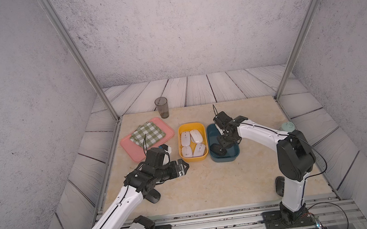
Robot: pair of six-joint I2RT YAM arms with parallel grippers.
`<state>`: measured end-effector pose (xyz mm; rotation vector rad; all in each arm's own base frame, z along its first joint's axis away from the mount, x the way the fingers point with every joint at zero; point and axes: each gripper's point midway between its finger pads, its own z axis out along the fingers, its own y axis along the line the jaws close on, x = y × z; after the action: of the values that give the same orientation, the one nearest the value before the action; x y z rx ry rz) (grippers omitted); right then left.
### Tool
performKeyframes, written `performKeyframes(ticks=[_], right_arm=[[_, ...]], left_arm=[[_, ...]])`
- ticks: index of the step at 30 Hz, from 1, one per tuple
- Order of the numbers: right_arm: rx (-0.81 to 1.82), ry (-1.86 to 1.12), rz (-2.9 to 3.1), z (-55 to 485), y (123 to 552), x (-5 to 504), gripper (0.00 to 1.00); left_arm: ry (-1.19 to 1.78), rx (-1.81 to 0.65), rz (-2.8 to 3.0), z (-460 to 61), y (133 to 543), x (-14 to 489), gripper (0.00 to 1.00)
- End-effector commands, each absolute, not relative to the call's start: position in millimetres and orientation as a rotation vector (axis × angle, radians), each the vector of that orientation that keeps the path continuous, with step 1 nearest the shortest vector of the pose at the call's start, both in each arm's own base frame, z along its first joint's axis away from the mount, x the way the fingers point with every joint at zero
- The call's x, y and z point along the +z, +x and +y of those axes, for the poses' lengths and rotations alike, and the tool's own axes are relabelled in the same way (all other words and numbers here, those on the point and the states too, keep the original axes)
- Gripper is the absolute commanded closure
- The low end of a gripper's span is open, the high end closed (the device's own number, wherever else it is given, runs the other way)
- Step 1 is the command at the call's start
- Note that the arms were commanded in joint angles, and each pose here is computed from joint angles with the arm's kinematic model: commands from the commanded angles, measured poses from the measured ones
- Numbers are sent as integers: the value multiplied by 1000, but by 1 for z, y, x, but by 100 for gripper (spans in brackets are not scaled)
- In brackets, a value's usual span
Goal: Place the mice by color into the storage box
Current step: Place the mouse in the storage box.
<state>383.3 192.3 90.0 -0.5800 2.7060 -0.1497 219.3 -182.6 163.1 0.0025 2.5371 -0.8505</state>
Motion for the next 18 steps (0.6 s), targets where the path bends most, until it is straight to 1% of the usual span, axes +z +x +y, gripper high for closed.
performKeyframes(ticks=[1,6,13,18], right_arm=[[-251,-628,2664,191,402,79,55],[-316,-633,2653,187,409,67,55],[-293,-631,2713,186,395,49,55],[-256,-598,2744,184,383,47,55]], left_arm=[[9,-852,2547,-181,218,158,11],[2,-854,2554,-181,217,155,11],[0,-865,2555,-183,218,153,11],[5,-865,2550,-182,217,155,11]])
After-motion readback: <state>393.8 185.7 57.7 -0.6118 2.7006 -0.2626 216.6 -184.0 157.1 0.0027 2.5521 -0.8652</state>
